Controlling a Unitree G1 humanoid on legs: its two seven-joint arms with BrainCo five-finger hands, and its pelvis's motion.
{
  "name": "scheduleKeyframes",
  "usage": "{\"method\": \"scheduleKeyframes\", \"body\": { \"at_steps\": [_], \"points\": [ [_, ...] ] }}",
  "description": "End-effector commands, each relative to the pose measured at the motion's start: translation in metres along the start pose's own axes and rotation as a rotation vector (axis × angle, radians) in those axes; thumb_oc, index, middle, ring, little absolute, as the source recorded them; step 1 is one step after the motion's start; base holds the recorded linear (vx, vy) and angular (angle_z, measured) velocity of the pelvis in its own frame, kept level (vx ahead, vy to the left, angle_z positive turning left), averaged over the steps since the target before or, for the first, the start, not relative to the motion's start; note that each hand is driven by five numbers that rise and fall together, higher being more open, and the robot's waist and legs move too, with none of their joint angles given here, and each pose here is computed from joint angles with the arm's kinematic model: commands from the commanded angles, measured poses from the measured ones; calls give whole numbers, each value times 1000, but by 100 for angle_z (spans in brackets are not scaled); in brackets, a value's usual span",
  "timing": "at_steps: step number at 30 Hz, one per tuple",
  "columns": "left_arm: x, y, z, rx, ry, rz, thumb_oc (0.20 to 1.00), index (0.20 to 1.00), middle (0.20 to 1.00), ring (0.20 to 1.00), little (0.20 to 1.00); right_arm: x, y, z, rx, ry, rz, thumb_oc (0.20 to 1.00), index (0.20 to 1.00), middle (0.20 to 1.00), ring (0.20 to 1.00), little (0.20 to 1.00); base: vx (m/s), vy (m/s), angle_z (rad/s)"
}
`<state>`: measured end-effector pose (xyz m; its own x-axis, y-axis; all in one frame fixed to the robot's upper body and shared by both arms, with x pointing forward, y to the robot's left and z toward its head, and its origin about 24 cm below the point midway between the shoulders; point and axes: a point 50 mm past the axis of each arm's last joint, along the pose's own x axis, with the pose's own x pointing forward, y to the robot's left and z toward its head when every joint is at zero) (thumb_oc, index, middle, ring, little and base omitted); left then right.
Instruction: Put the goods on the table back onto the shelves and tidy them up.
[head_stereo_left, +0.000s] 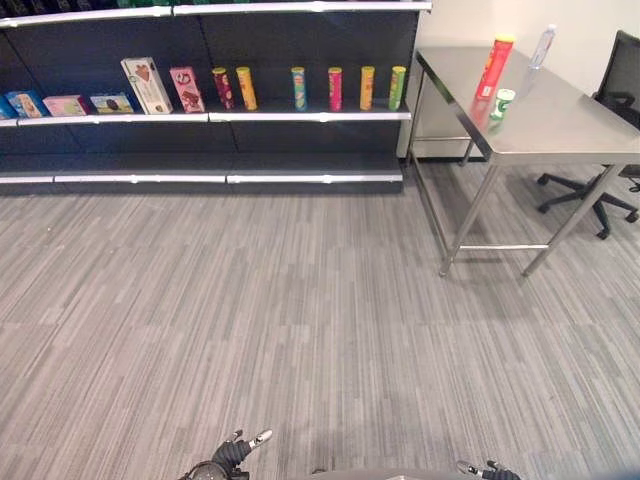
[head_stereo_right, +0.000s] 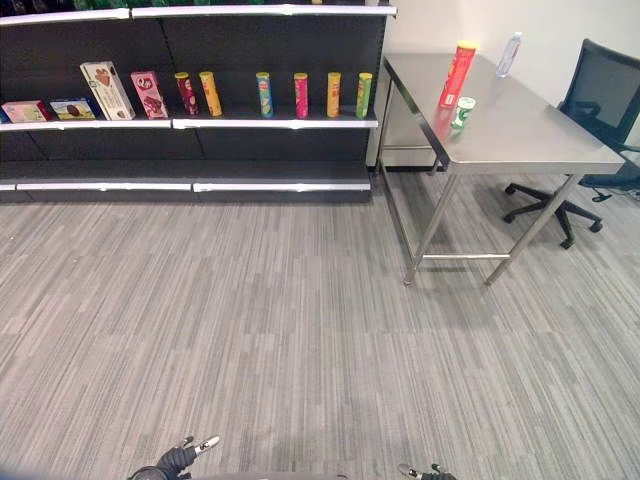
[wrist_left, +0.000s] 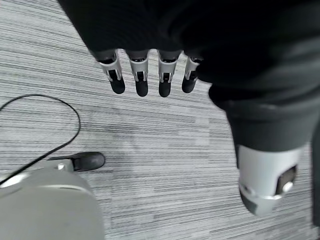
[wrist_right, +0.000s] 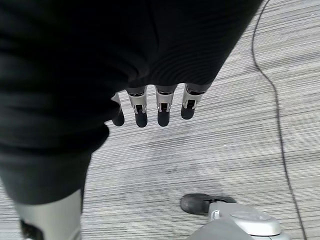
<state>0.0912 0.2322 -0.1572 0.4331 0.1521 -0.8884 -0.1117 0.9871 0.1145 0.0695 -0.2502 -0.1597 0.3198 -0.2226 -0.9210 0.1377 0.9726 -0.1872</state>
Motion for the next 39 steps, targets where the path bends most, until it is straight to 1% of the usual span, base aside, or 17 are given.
{"method": "scheduleKeyframes", "body": {
  "at_steps": [1, 18, 33, 39],
  "points": [
    [6, -1, 32, 5, -96, -10, 1000, 1000, 1000, 1000, 1000, 3, -6, 29, 0, -85, -18, 1000, 1000, 1000, 1000, 1000, 0, 0, 0],
    [6, 1, 23, 45, -47, 5, 1000, 1000, 1000, 1000, 1000, 4, -3, 31, -11, -83, -16, 1000, 1000, 1000, 1000, 1000, 0, -2, 0],
    [6, 4, 22, 1, -30, 22, 1000, 1000, 1000, 1000, 1000, 5, 2, 38, -39, -90, 6, 1000, 1000, 1000, 1000, 1000, 13, -48, -1],
    [7, 5, 24, -33, -39, 27, 1000, 1000, 1000, 1000, 1000, 4, 1, 42, -1, -122, 10, 1000, 1000, 1000, 1000, 1000, -3, -124, 5]
  ]
}}
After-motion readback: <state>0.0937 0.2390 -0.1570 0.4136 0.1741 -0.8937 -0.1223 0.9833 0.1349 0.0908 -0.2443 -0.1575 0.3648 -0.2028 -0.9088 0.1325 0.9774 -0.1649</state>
